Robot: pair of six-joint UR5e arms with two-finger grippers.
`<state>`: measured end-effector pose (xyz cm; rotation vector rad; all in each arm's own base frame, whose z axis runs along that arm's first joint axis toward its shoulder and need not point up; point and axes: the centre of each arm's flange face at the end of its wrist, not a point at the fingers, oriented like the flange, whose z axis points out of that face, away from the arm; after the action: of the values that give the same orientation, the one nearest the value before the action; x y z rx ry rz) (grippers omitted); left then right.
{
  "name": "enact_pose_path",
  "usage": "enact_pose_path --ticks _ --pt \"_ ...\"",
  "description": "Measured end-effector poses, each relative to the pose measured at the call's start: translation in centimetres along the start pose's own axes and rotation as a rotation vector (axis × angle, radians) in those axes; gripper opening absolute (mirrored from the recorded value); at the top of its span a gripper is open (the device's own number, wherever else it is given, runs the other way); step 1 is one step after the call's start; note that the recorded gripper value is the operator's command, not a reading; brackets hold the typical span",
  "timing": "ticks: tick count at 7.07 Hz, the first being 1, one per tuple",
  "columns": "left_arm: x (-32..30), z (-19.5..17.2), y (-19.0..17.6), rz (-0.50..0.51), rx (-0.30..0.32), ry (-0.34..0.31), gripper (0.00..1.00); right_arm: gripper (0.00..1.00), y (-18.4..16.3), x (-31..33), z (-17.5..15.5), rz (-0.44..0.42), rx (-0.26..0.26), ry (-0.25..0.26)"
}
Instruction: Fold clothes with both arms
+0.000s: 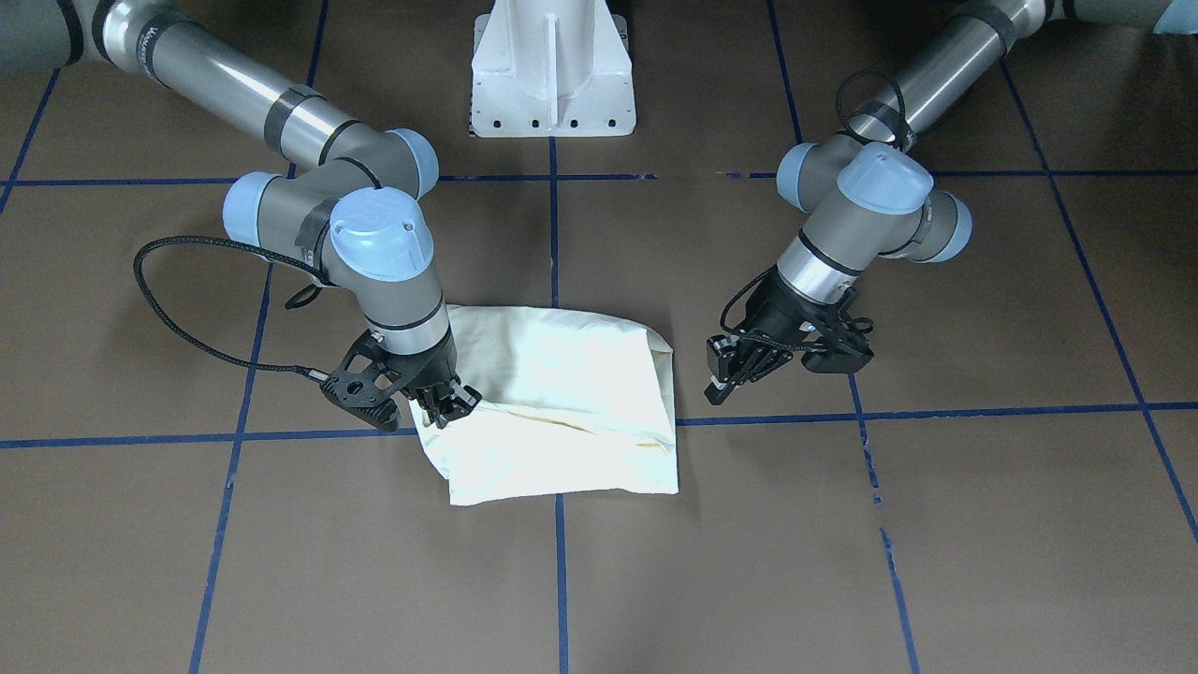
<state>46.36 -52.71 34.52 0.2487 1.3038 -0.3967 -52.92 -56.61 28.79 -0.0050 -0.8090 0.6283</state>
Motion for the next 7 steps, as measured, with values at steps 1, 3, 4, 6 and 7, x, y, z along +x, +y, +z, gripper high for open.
enact_pose_path --ticks 1,3,4,6,7 --pt "0.4 0.7 1.8 0.021 -0.027 0.015 0.00 0.00 0.0 0.0 0.0 0.000 0.000 0.000" --pt "1.4 1.5 4.1 0.046 -0.060 0.073 0.00 0.00 -0.1 0.0 0.0 0.001 0.001 0.000" --pt "2.2 1.7 5.3 0.056 -0.076 0.113 0.00 0.00 -0.1 -0.1 -0.1 0.001 0.001 -0.002" --pt "2.2 2.1 8.4 0.076 -0.131 0.154 0.00 0.00 0.0 -0.1 -0.1 0.000 0.000 -0.002" --pt "0.3 2.0 10.6 0.091 -0.205 0.167 0.00 0.00 0.0 -0.1 -0.1 0.000 0.000 -0.002"
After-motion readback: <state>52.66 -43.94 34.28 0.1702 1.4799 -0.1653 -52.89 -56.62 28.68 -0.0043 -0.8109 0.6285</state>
